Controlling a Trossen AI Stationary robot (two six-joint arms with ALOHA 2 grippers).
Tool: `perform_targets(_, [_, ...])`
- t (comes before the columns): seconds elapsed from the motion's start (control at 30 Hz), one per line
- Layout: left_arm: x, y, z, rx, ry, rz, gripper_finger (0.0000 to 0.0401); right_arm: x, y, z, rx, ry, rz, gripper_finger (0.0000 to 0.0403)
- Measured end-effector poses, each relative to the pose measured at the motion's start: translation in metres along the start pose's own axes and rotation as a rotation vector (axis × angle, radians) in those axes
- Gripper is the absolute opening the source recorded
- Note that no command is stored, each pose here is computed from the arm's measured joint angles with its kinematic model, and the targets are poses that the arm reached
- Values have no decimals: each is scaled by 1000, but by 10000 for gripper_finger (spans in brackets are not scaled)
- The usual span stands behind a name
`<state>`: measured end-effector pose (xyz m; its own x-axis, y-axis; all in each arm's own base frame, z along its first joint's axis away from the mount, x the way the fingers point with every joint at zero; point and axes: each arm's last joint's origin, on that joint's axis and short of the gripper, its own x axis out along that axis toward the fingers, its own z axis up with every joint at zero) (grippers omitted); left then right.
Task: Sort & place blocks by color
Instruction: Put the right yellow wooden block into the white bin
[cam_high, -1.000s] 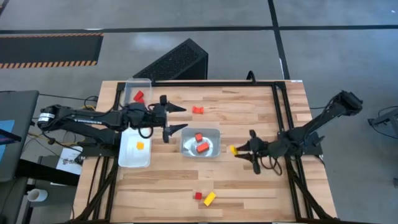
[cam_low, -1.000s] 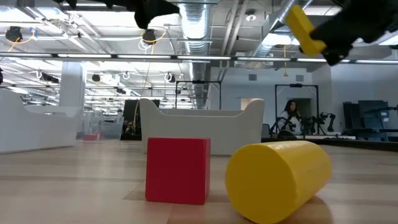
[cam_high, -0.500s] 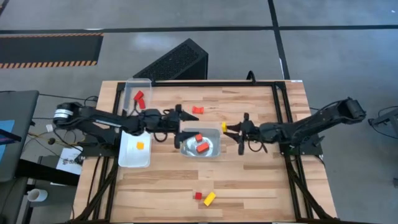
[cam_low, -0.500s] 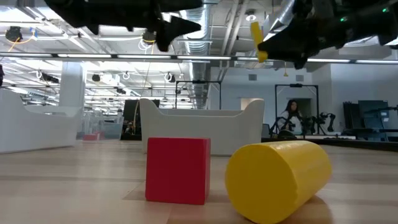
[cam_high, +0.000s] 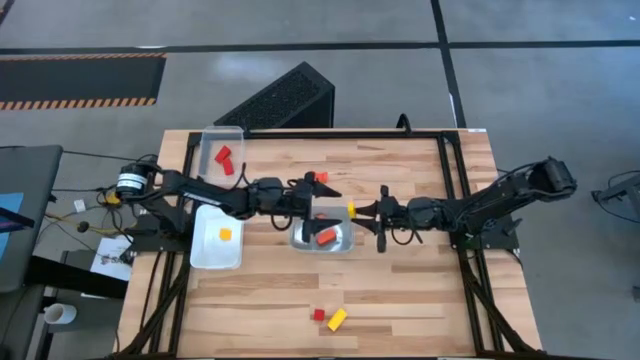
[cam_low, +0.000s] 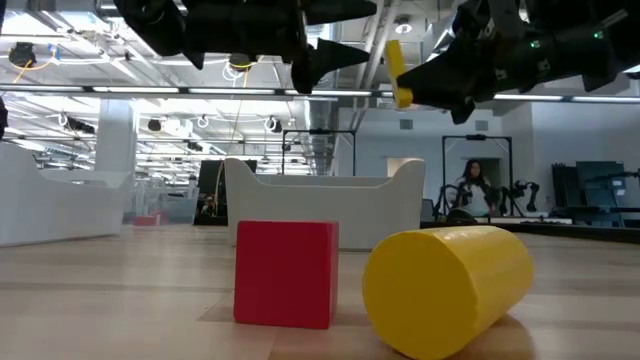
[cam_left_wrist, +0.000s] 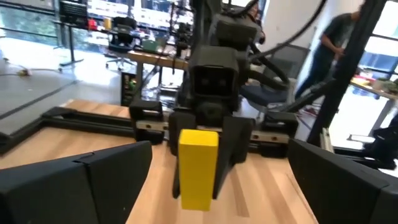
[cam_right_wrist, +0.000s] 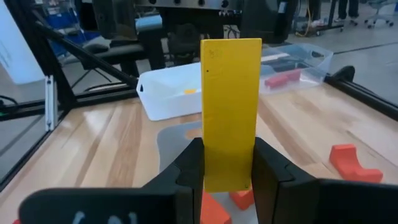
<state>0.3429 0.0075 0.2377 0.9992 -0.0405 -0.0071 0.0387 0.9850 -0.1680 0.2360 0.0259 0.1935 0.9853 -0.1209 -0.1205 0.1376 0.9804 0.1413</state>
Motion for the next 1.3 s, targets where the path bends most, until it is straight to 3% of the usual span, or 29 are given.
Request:
perform_targets(0.27, [0,7,1,-20,-4,17,365,0,3,8,13,-79,42,97])
perform_targets(0.43, [0,3,4,-21,-32,-28,365,-1,9,16,15,-161,93,97])
perform_targets(1.07, [0,2,6,-3,-57,-23,364,4,17,32,3,-208,94,98])
perform_targets(1.3, [0,3,6,10,-57,-9,364,37,25,21,1,-174,65,98])
